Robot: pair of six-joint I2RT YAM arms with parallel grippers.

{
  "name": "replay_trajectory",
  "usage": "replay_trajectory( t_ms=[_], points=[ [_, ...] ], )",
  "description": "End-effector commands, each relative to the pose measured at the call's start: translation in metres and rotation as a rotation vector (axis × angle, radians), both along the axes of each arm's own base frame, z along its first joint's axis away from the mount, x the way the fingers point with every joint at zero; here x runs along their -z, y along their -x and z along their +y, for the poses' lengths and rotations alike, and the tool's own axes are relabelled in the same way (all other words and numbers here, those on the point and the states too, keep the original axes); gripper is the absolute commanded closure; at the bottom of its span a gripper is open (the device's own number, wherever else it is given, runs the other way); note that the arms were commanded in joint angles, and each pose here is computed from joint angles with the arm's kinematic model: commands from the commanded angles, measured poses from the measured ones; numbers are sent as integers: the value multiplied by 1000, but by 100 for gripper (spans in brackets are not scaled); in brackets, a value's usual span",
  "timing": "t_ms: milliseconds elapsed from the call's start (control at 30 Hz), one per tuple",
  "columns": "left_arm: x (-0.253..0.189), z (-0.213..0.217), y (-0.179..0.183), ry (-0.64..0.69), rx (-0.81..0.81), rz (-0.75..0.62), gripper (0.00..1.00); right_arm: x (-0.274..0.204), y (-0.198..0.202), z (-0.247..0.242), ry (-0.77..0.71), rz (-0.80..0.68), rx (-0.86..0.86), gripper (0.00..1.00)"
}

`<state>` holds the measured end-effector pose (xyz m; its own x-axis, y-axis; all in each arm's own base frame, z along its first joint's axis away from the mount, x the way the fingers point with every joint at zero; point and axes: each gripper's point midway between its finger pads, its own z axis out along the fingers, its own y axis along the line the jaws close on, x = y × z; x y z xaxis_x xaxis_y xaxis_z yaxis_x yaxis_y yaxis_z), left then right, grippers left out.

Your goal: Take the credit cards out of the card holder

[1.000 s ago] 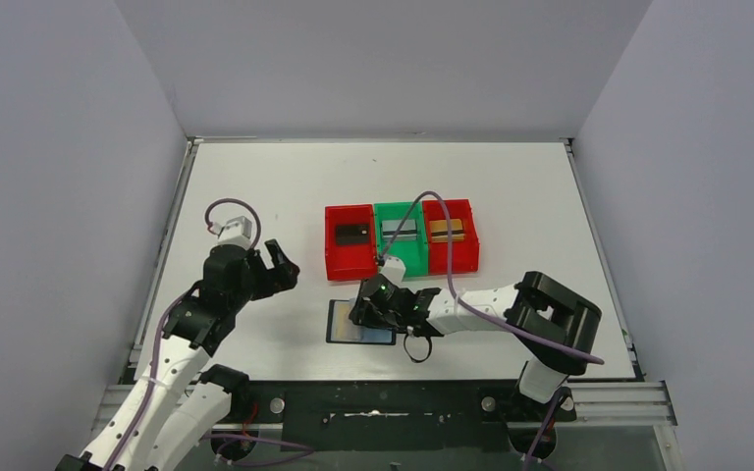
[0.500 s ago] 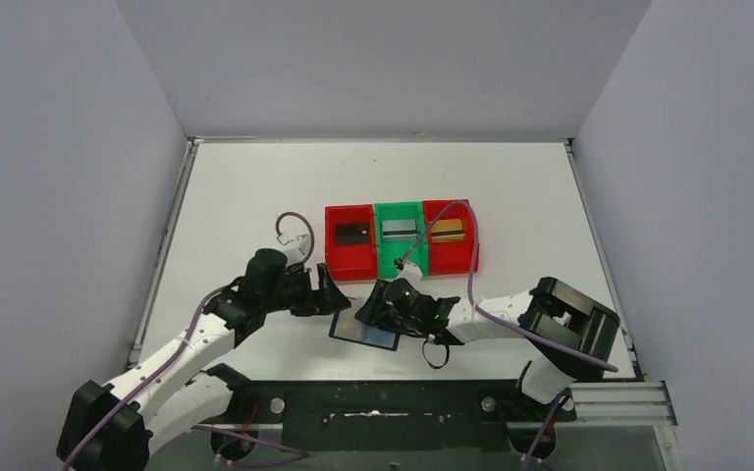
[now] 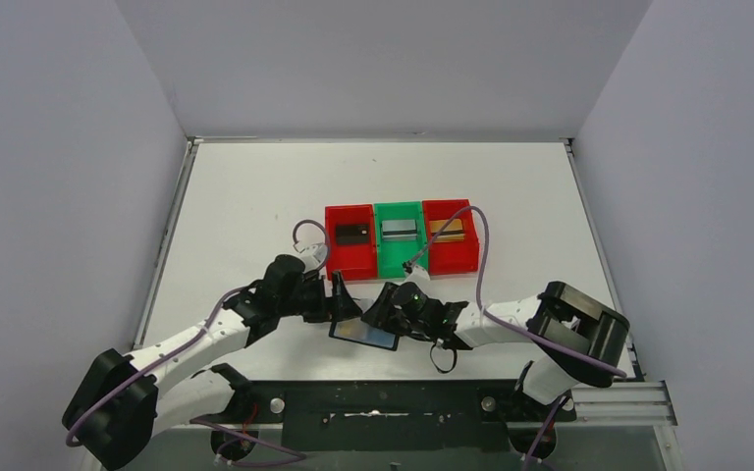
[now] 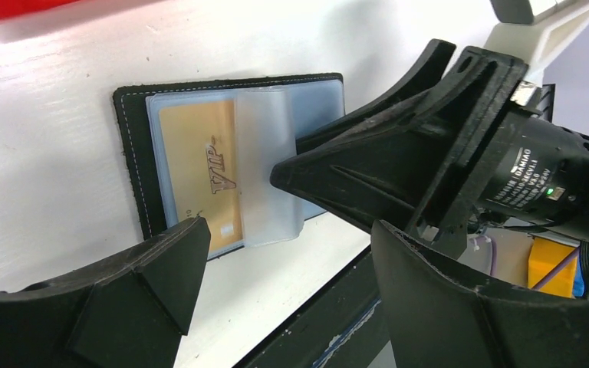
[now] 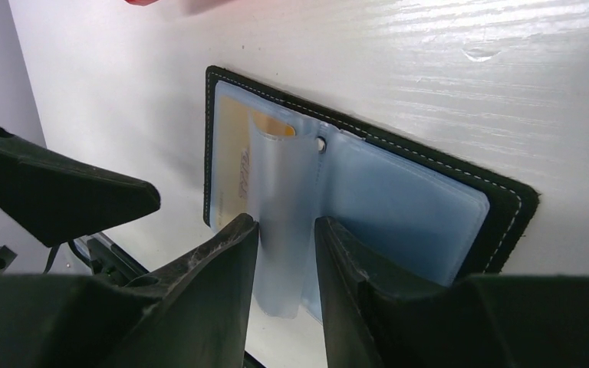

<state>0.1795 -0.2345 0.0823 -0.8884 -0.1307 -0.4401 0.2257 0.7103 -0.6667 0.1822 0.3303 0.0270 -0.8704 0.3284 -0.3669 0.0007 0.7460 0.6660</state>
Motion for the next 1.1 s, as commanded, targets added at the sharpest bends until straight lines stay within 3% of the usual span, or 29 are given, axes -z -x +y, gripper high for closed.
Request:
replay_trajectory(
  t_ms=[0,400,567,667,800,967,1067],
  points=[
    [-9,-14,-8,59,10,-38,23,-21,-12,-1,-72,-60,55,64],
    [5,-38,3,64,69,5,33,-24,-13,-11,-76,-62,90,62],
    [8,-46,4,69,83,12,44,-27,-15,-17,-61,-72,114,61],
    [7,-48,4,74,83,11,60,-29,-18,-25,-43,-86,143,59],
    [2,-52,3,93,86,-5,63,-39,-21,-33,-33,-117,162,57],
    [-3,-64,5,114,130,-14,63,-54,-26,-49,-17,-161,233,48],
    [-5,-79,11,121,182,-14,62,-60,-26,-62,3,-174,287,37]
  ],
)
